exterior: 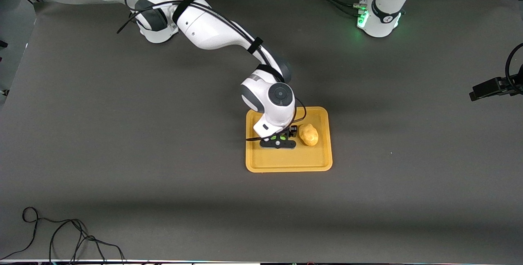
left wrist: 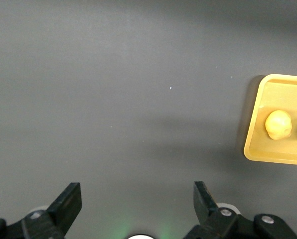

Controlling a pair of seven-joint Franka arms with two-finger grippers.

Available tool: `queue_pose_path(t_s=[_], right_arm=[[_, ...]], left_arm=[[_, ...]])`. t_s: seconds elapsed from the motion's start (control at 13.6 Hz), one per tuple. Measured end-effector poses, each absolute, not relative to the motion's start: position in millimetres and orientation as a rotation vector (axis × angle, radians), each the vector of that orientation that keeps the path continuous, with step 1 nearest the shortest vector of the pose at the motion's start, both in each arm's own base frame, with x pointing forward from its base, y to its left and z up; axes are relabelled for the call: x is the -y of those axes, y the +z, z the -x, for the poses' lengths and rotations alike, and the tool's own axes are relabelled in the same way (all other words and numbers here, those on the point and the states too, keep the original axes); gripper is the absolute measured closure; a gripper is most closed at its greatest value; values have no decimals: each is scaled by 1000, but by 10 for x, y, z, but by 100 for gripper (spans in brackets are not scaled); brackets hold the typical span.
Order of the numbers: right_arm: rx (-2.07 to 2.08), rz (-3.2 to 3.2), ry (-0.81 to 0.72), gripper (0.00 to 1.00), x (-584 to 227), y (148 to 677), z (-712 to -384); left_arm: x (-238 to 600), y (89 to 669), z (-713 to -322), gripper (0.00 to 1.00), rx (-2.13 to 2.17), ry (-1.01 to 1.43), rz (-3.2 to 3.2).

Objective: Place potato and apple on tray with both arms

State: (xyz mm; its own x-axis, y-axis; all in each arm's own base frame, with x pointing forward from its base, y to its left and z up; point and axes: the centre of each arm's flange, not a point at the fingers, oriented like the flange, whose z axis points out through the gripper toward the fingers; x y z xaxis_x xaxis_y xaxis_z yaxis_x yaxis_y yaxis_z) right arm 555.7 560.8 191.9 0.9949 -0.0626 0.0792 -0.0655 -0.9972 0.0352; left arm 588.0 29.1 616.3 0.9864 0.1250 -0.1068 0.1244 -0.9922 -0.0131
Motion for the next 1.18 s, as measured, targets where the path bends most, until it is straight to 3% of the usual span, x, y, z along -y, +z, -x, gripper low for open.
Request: queue_pose_path(t_s=[0.07,0.22,0.52,0.81,1.18], right_arm=[[101,-3106,133,0,-5617,1979,-5574],[117,-3113,155,0,-5603,2330,-5642],[198,-3109,147,0,-5185,3922,-5805],[0,-3091,75,0,-3997,5322,-6023],[-102,-3080,-42,0,-2452,5857,-5981]], left_arm=[[-291,6163,-5880,0,196,169,3124],[-292,6161,-5881,0,196,169,3124],[-292,6159,-5882,0,196,170,3124],[-291,6156,-5883,0,196,170,3124],[-286,6151,-5885,0,195,172,3124]])
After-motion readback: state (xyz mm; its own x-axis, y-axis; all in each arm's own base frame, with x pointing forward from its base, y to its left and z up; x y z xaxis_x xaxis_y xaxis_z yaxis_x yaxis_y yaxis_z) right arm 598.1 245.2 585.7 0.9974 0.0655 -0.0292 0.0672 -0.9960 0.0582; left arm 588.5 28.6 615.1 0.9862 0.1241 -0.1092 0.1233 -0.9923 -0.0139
